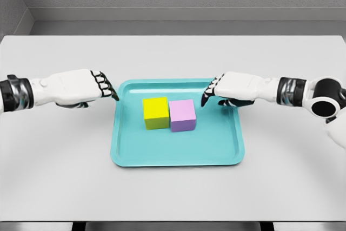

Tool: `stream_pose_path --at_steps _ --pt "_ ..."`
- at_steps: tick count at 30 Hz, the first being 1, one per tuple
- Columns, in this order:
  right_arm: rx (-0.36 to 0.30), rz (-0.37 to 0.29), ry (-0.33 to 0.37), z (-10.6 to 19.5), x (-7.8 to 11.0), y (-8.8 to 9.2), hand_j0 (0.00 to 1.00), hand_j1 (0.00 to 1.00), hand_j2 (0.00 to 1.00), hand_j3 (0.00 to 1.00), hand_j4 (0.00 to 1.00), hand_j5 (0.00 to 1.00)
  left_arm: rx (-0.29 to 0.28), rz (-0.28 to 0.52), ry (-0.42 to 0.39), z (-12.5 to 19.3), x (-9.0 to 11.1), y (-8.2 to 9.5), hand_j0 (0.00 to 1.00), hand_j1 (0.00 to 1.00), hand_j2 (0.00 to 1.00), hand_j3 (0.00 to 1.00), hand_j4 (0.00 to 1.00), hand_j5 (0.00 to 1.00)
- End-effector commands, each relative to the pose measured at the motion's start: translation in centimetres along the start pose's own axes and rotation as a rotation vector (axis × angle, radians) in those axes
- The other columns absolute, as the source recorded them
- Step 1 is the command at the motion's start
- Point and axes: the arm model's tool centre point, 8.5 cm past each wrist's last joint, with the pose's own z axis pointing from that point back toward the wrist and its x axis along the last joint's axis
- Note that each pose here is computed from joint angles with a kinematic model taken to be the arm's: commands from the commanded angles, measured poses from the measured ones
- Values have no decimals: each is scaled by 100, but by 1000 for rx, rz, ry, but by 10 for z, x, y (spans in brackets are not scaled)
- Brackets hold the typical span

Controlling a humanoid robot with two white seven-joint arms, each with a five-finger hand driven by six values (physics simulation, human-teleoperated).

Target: Push two cubes

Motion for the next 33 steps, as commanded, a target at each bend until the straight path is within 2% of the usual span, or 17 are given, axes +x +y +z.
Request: stream_pose_path --at_steps 1,5,7,9,12,13,15,16,18,22,28,31,33 --pt "-16 41 11 15 2 -14 60 60 60 60 60 60 -1 13 11 10 -5 1 81 81 81 81 81 81" --pt "7 36 17 23 3 -4 60 60 60 60 60 60 1 55 53 35 -22 1 84 84 84 84 84 84" --pt "16 50 23 29 3 -6 59 59 59 59 59 59 -1 68 74 42 -28 -1 84 84 84 84 84 84" --pt "27 79 -12 31 21 -2 58 58 58 58 58 58 -4 74 80 43 -30 -3 84 84 84 84 84 84" --pt "36 91 -25 34 28 -1 58 58 58 58 58 58 1 80 78 43 -31 -3 86 86 86 86 86 86" --pt "38 90 -35 33 32 2 58 58 58 58 58 58 3 81 80 43 -31 -2 90 90 90 90 90 90" --pt "42 114 -49 38 40 -1 58 58 58 58 58 58 4 92 82 44 -33 -4 91 91 91 91 91 91" --pt "43 114 -53 38 41 0 58 58 58 58 58 58 6 96 82 44 -33 -4 100 100 100 100 100 100" --pt "46 119 -74 37 50 3 58 58 58 58 58 58 9 97 81 44 -33 -3 100 100 100 100 100 100" --pt "52 82 -111 31 61 17 57 57 57 57 57 57 15 103 78 45 -33 -2 100 100 100 100 100 100" --pt "30 24 -150 27 68 23 57 57 57 57 57 57 14 111 98 53 -39 -3 100 100 100 100 100 100" --pt "25 -8 -205 9 82 34 57 57 57 57 57 57 14 110 99 54 -40 -2 100 100 100 100 100 100" --pt "24 -11 -209 7 84 35 57 57 57 57 57 57 16 110 99 54 -40 -2 100 100 100 100 100 100"
